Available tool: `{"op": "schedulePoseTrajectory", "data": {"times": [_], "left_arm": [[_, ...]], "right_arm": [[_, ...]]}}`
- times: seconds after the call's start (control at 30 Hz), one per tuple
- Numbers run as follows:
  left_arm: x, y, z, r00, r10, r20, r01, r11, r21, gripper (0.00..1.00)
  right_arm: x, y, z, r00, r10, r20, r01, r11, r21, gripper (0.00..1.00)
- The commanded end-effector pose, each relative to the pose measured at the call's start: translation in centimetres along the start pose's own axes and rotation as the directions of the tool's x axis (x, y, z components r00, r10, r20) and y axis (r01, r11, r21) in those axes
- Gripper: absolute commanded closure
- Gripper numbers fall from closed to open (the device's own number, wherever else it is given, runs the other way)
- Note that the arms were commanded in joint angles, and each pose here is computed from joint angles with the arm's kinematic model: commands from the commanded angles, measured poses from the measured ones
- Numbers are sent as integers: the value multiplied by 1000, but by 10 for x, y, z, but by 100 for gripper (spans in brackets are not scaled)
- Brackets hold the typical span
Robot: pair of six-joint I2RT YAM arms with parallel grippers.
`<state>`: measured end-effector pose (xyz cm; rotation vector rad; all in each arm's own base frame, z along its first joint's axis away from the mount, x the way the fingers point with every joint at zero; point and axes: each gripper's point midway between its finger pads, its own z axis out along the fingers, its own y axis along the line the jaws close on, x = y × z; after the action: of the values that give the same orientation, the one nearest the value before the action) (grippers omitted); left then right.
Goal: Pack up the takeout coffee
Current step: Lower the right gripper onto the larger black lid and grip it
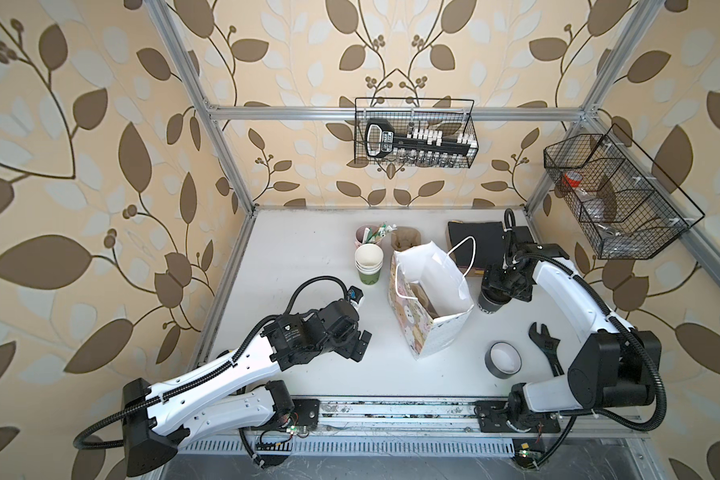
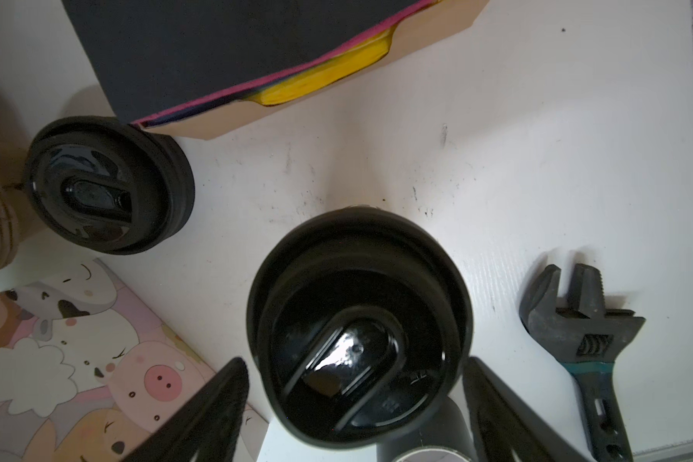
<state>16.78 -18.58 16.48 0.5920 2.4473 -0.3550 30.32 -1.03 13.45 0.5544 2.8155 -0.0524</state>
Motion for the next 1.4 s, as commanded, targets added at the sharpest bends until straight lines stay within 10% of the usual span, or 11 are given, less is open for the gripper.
{"op": "schedulePoseTrajectory", "data": {"times": [0.0,1.37], "left_arm": [[-12,-6,-10,995,18,95,-23,998,58,1],[-7,-7,-8,996,41,74,-44,998,40,1]], "right_arm": [[-4,3,-3,1000,-14,-2,14,1000,-12,17],[22,-3,-8,999,-34,-11,33,999,-12,27]]}}
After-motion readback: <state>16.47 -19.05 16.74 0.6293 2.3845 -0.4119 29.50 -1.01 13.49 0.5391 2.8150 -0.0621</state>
